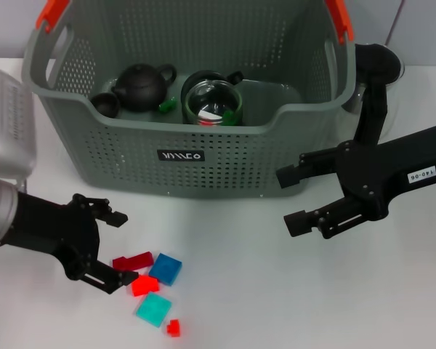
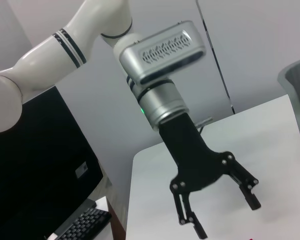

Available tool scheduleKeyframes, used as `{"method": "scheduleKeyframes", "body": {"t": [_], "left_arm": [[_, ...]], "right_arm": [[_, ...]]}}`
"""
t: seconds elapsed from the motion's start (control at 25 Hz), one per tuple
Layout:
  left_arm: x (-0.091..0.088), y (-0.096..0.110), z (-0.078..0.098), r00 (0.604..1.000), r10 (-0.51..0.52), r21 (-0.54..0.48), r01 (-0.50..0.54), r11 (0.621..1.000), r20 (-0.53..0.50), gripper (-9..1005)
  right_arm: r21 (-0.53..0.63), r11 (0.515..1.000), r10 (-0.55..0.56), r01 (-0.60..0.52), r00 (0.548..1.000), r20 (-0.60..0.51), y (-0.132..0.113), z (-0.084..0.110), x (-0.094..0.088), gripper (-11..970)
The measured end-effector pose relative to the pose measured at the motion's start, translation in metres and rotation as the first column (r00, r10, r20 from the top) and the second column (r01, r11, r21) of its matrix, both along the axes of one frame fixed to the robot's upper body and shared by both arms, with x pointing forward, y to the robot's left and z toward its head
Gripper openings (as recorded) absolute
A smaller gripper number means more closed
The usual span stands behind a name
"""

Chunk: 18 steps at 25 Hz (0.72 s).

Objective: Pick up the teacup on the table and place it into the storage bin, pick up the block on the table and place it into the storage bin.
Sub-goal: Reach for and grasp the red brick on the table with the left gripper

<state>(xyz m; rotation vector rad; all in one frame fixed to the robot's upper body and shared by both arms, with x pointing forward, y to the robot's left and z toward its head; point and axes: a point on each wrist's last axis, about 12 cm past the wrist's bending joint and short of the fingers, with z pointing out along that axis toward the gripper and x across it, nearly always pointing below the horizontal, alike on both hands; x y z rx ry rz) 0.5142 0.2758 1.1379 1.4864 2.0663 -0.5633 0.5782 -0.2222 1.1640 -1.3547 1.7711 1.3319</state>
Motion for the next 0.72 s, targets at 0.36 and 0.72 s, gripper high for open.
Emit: {"method": "scheduleKeyframes", "body": {"t": [0.36, 0.72], "left_arm": [[0.014, 0.003, -0.018, 0.998, 0.039, 0.072, -0.042, 0.997, 0.039, 942], [0.013, 0.002, -0.029, 0.998, 0.025, 0.083, -0.029, 0.996, 0.058, 937]], "right_arm": [[0.014, 1.0, -0.013, 0.013, 1.0, -0.002, 0.005, -0.004, -0.001, 945], [0.03, 0.999, -0.022, 0.023, 1.0, -0.004, 0.009, -0.004, 0.0, 944]]}}
